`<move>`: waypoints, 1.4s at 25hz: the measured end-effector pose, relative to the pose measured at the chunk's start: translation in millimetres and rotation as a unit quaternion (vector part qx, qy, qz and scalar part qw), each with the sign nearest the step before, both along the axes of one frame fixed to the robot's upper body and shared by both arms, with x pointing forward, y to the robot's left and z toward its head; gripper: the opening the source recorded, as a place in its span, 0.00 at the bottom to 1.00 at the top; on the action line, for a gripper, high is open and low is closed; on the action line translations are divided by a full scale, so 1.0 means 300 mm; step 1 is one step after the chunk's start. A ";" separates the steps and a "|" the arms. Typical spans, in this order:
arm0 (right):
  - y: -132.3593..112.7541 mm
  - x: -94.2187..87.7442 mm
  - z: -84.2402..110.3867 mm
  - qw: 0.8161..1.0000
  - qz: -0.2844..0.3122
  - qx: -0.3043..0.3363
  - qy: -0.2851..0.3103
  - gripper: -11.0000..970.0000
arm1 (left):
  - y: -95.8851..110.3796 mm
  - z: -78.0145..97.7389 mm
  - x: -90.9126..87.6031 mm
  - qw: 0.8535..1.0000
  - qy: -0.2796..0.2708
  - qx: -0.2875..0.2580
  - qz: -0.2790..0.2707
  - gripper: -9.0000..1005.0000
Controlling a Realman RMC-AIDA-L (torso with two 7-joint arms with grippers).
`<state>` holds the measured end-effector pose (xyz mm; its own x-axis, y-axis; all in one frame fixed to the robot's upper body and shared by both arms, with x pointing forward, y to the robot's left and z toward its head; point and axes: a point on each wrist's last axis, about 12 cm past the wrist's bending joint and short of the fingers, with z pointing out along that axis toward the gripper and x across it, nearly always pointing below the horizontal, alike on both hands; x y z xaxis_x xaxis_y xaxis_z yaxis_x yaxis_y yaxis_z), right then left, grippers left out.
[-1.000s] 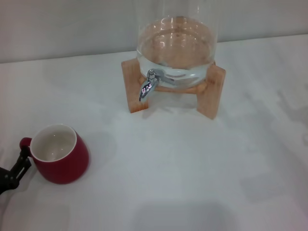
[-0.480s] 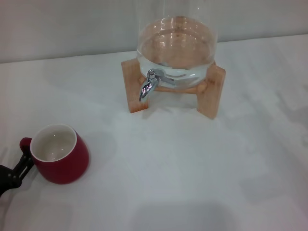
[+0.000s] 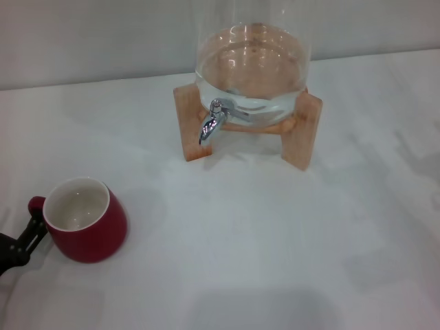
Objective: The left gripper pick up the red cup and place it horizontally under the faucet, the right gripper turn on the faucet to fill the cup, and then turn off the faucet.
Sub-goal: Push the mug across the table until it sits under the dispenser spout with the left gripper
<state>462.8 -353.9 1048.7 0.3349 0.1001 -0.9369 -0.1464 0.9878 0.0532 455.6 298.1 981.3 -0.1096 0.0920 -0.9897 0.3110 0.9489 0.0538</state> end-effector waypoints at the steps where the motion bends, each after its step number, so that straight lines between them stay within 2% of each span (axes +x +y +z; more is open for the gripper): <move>1: 0.000 -0.001 0.000 1.000 0.000 0.000 0.000 0.90 | 0.000 0.000 0.000 1.000 0.000 0.000 0.000 0.83; 29: 0.004 -0.010 0.000 1.000 0.006 0.000 -0.004 0.90 | 0.003 -0.006 0.005 1.000 0.010 0.005 0.003 0.83; 32: 0.004 -0.010 0.000 1.000 0.006 0.000 -0.004 0.90 | 0.004 -0.007 0.006 1.000 0.010 0.004 0.006 0.64; 35: 0.003 -0.010 0.000 1.000 0.005 -0.001 -0.003 0.90 | 0.003 -0.005 0.008 1.000 0.009 0.003 0.007 0.62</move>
